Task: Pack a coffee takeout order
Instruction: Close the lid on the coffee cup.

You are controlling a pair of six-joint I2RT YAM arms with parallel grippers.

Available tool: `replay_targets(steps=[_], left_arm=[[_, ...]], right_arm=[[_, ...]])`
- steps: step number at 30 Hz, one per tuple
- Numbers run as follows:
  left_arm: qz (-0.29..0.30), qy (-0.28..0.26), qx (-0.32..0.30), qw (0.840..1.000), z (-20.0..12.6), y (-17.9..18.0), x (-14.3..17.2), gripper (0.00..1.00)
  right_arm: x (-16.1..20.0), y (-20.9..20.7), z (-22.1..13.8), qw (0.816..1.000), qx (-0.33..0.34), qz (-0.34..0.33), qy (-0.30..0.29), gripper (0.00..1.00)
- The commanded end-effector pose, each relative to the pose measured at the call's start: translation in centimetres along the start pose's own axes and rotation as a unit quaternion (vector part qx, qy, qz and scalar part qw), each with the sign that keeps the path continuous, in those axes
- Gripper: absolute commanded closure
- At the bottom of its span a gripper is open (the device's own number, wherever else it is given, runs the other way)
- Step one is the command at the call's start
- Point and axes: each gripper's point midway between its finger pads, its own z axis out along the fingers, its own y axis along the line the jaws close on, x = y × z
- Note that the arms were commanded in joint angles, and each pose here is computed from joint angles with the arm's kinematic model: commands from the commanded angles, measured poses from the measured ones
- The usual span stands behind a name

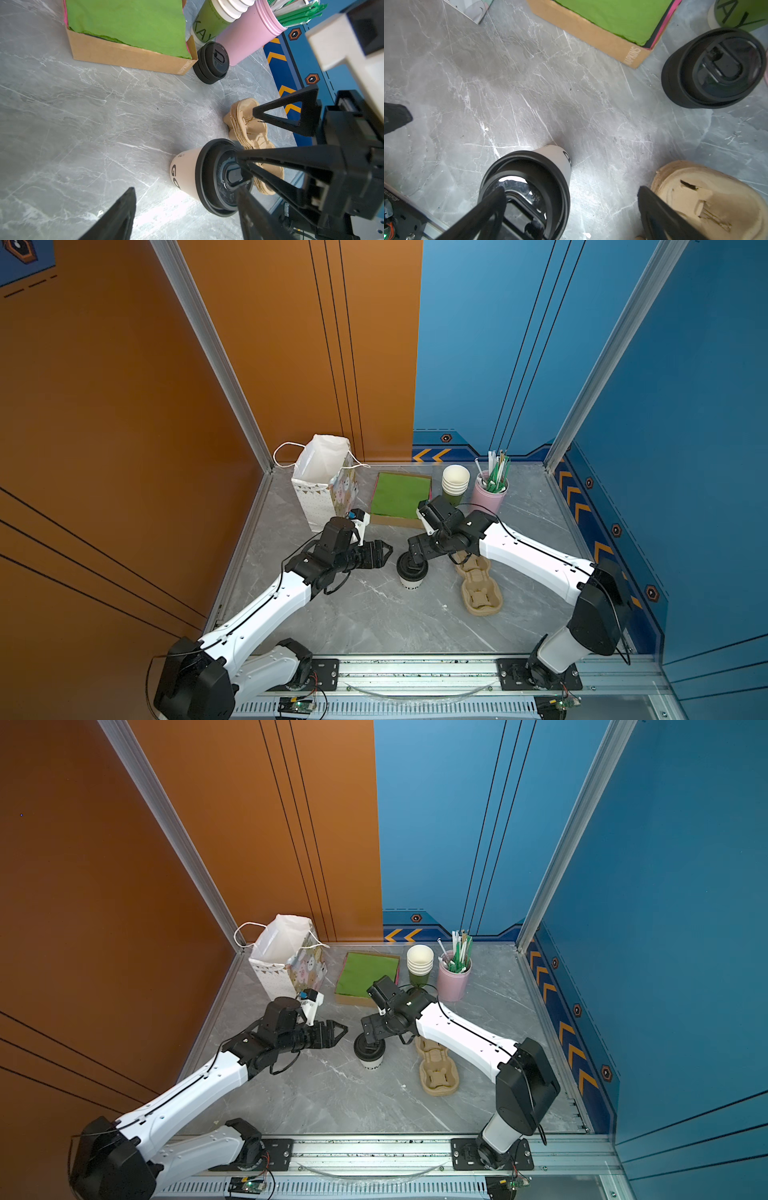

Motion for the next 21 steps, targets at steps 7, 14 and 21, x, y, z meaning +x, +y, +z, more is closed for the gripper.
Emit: replay_targets(steps=[7,14,21], left_arm=[[0.005,-0.003,-0.014,1.0,-0.4,1.1,0.6,0.23],[0.003,-0.008,-0.016,1.0,-0.6,1.3,0.7,0.23],[0.005,-0.018,-0.019,1.0,-1.0,1.4,0.3,0.22]], right_arm=[[2.8,-1.2,1.7,0.997,0.054,-0.041,0.046,0.0],[3.2,-1.1,1.7,0.995,0.06,-0.052,0.052,0.0],[-0.2,0.7,-0.9,0.999,0.027,-0.046,0.001,0.0]])
